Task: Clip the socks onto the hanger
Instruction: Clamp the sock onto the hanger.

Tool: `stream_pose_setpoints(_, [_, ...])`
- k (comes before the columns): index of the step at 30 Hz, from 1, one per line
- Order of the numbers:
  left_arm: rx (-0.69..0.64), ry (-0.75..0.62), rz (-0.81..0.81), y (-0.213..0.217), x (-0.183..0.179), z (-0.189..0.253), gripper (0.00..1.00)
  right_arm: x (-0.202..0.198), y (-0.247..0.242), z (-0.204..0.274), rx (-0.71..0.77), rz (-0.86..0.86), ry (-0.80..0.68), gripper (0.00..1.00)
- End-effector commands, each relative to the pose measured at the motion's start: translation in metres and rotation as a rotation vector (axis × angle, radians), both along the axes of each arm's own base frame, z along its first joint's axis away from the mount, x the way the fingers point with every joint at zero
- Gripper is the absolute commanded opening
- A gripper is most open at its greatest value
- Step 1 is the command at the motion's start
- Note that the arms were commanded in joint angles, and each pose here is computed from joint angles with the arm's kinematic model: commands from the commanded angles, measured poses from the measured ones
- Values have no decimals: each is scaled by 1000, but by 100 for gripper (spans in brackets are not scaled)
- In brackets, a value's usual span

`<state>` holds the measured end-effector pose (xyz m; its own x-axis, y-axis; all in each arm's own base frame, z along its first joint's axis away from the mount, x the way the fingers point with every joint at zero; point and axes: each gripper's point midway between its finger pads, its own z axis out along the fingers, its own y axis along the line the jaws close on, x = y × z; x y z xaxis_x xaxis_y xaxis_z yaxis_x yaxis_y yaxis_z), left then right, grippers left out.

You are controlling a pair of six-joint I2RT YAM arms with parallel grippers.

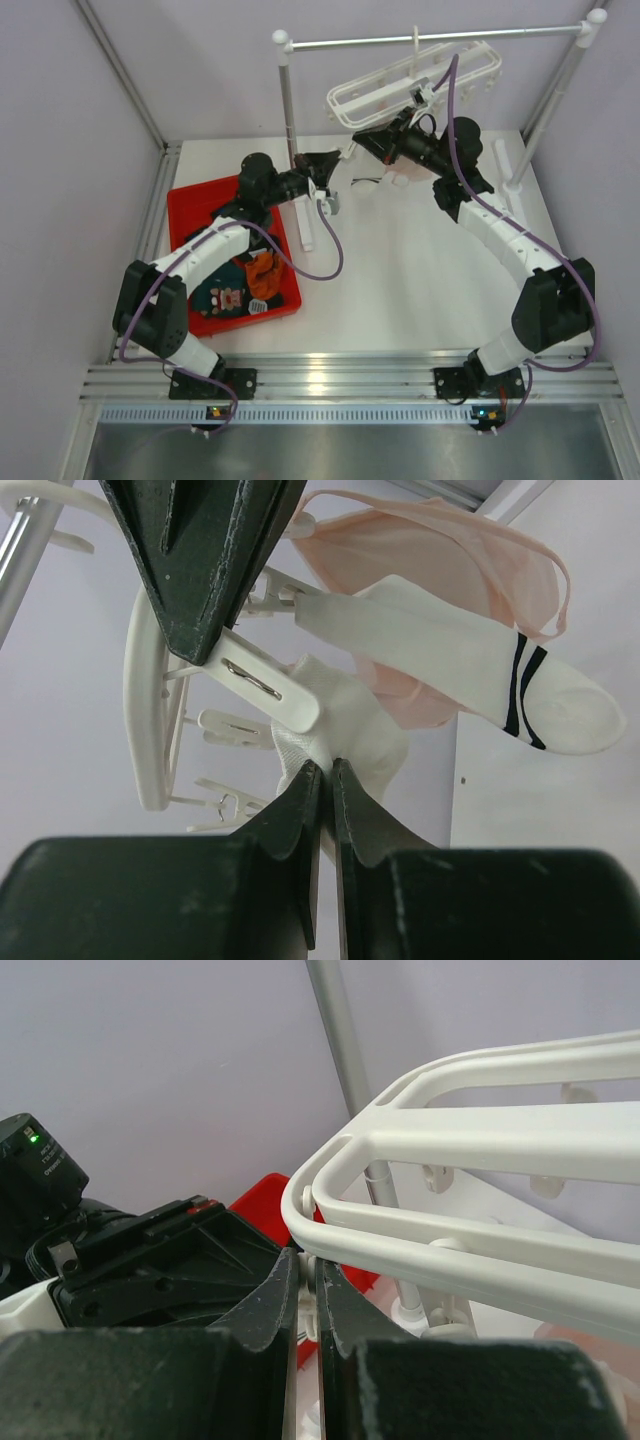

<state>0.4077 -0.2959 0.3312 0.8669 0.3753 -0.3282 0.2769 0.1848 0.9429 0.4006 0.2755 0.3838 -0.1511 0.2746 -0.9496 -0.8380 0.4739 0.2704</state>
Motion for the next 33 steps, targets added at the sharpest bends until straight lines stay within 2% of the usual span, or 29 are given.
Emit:
stream_pose_setpoints(1, [-68,-94,-44,-4,-11,45,11,-4,-6,26,8,-3,-86,0])
stream_pose_setpoints(2, [-73,-94,-40,-3,-10,46,11,-4,-6,27,8,-3,-86,1])
stream_pose_setpoints(5, [-69,-102,-47,-5,-12,47,11,-5,-5,28,7,5,-85,16])
stream_pose_setpoints(8, [-69,-105,-57,-8,-15,48,11,-7,-5,31,13,11,-86,24])
stream_pose_setpoints(9, [-70,-105,-56,-9,-15,48,11,-7,-5,30,13,12,-84,30])
stream_pose_setpoints(14, [-76,-104,-66,-12,-17,50,14,-7,-5,31,16,12,-79,44])
stream_pose_setpoints(17, [-89,-95,-64,-13,-17,52,25,-6,-7,33,26,3,-71,48])
stream_pose_setpoints(18, [-92,-92,-67,-14,-18,52,33,-6,-9,34,36,1,-61,48])
stream_pose_setpoints(22, [-108,-54,-63,-10,-22,49,48,-2,-21,39,56,-22,-45,49])
stream_pose_setpoints(26, [-122,9,-67,-3,-36,49,52,4,-39,40,62,-65,-34,49])
stream_pose_setpoints(33, [-215,250,-6,16,-52,42,53,14,-76,34,62,-148,-11,49])
